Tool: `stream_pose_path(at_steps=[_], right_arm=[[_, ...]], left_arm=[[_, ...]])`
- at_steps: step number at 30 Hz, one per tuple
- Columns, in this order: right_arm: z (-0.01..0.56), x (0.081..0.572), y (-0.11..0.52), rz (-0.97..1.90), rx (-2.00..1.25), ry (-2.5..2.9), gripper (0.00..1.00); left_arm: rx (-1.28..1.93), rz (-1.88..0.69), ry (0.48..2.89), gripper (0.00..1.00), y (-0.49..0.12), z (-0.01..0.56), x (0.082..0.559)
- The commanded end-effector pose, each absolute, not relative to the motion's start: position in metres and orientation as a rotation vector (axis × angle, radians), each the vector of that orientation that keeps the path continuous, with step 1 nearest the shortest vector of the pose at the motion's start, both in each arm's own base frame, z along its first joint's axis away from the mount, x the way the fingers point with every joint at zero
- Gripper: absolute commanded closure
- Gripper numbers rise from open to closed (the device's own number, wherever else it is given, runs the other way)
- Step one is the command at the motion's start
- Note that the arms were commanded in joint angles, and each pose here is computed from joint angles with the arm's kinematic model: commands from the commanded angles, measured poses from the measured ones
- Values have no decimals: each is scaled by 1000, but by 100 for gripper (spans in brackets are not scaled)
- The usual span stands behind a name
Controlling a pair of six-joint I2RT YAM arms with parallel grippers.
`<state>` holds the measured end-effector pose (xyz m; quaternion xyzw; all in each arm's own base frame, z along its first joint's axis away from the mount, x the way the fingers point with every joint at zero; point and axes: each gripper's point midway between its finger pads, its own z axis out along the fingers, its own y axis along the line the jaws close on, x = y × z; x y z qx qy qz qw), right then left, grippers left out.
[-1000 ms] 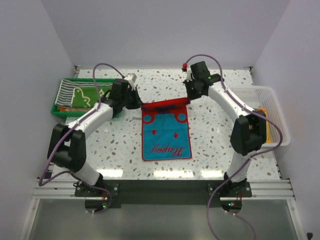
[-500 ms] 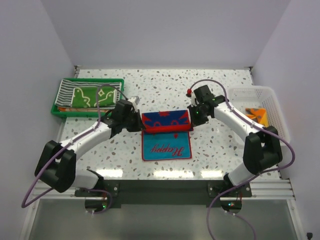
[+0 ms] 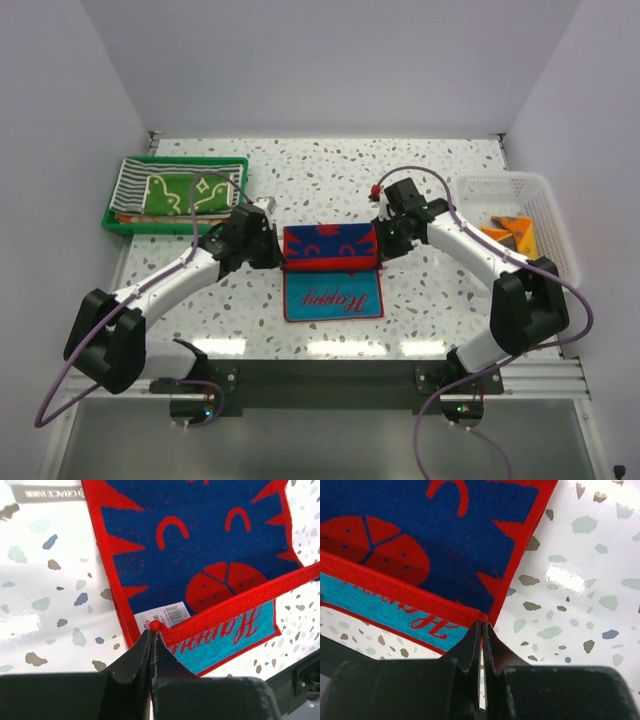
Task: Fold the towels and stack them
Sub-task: Fold the towel
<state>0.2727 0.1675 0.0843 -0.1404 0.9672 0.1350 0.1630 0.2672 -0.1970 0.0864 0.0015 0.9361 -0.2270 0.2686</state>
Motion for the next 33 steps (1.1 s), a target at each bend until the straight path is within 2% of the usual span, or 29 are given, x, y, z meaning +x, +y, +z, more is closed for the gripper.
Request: stream_pose_path(at_steps=[1,10,21,27,33], right_arm=[[118,282,169,392,-389,2670,100],[89,250,170,453,-385,2744,100],[34,239,155,350,-350,2854,100],[36,244,156,346,-339,2841,100],[63,255,156,328,-346,2785,100]], left_arm=[[-1,-556,2464,100,-188,113,277],[1,-621,2569,100,-188,82,242],[19,-675,2666,100,-192,39,213],[29,-657,2667,100,-190,35,211],[34,-650,2619,100,-191,58,222]])
